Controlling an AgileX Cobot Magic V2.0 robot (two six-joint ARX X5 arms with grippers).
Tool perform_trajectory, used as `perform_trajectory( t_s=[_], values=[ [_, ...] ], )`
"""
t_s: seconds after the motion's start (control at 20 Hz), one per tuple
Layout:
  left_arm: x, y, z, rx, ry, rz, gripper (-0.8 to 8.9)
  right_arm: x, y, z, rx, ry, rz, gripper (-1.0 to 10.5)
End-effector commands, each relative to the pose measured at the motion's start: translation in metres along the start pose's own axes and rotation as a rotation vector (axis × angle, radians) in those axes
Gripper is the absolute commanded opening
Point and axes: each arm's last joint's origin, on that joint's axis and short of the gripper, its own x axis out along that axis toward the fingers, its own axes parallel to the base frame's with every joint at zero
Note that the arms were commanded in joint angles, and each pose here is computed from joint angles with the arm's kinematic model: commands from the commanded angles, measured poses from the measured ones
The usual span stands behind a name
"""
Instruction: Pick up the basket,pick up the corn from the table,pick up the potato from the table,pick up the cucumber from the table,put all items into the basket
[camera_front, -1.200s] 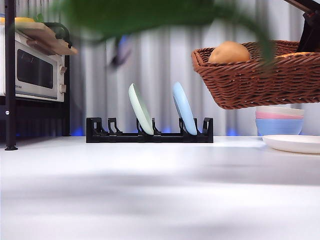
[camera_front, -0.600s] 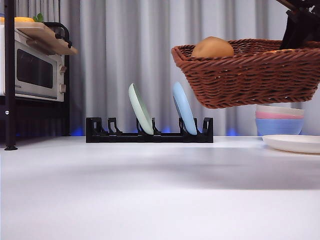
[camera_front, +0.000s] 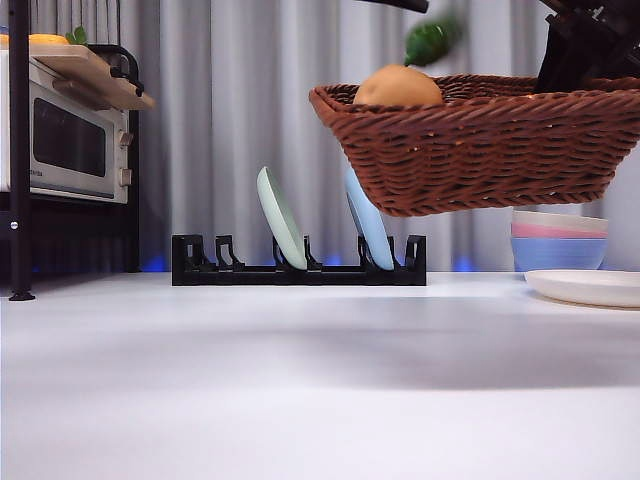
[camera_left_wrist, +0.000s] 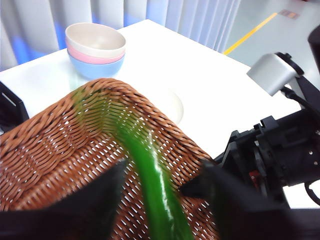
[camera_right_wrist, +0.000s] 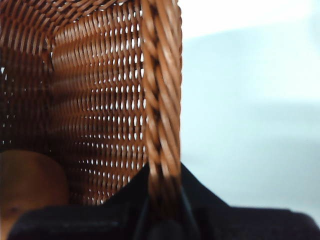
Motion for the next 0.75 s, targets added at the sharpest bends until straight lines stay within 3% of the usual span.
perform_trajectory(
  t_s=[0.05,0.2,0.4,0.75],
  values=[
    [0.003,0.002,-0.004,-0.015,0.013,0.011,4.76,-0.004,0.005,0.005,-0.011,-0.029,0.023,-0.2],
    [-0.013,0.001,0.005,-0.017,-0.006,0.012,4.76,-0.004,0.005,0.004,-0.011,-0.023,0.022,-0.2],
    [-0.071,-0.007,0.03,0.015,-0.065,0.008,4.75,0.008,0.007,0.002,-0.014,0.013,0.03,-0.2],
    [-0.188,-0.018,0.052,0.077,-0.204,0.083,4.75,0.077,0.005,-0.006,0.046,0.126,0.049,-0.2]
  ],
)
